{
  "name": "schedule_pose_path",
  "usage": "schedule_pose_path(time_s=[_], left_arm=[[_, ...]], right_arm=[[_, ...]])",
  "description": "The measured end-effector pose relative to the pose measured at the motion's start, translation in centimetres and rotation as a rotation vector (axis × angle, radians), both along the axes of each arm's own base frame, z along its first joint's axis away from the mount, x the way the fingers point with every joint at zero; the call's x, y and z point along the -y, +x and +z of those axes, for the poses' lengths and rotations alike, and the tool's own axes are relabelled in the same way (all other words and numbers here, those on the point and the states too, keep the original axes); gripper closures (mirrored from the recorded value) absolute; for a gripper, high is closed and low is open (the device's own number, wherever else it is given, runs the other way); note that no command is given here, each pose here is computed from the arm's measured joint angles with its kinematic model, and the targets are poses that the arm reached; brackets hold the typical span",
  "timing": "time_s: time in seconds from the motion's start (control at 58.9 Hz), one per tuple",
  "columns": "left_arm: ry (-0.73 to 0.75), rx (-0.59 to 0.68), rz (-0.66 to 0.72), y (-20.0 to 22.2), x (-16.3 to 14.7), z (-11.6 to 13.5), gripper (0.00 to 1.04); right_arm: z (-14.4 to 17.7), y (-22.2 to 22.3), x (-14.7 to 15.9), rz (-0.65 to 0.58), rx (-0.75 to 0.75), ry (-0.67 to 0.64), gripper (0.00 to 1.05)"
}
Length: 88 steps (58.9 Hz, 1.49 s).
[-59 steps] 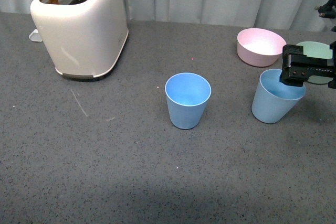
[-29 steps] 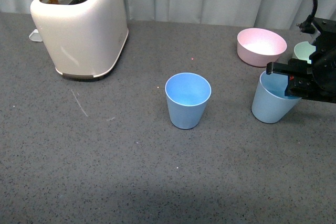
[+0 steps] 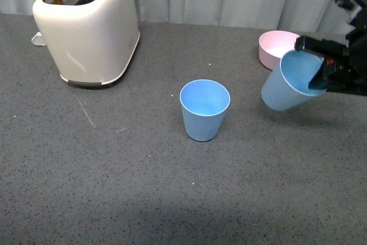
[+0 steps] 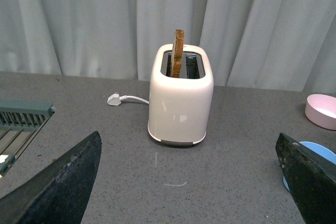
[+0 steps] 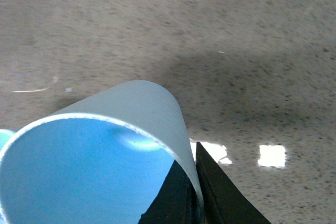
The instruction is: Stack blue cups with both arms
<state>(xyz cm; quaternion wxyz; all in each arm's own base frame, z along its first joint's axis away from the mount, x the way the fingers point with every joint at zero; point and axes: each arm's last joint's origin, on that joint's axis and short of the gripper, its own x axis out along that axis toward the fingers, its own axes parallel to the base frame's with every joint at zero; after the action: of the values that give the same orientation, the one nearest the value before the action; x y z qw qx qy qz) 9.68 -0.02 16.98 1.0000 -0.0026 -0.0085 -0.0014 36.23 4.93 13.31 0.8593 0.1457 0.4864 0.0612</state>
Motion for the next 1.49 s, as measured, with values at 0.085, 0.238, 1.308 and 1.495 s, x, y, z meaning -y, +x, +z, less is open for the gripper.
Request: schedule_pose_path(time_s=[0.085,0.238,1.308,1.495], left_arm=[[0.0,0.0,0.0,0.0,0.0,0.0,0.07],[0.0,0.0,0.0,0.0,0.0,0.0,0.07],[0.0,0.0,0.0,0.0,0.0,0.0,0.07],[0.0,0.0,0.003,0.0,0.0,0.0,0.07]], right_arm=[[1.6,-0.5,-1.2,0.045,0.026,0.049,1.04],[3.2,-1.4,-4.7,0.141,0.042,0.09,1.04],[2.1,-1.5,-7.7,0.21,0.119,0.055,0.13],[-0.1,-4.1,-5.3,-0.03,0.706,-0.3,0.34]])
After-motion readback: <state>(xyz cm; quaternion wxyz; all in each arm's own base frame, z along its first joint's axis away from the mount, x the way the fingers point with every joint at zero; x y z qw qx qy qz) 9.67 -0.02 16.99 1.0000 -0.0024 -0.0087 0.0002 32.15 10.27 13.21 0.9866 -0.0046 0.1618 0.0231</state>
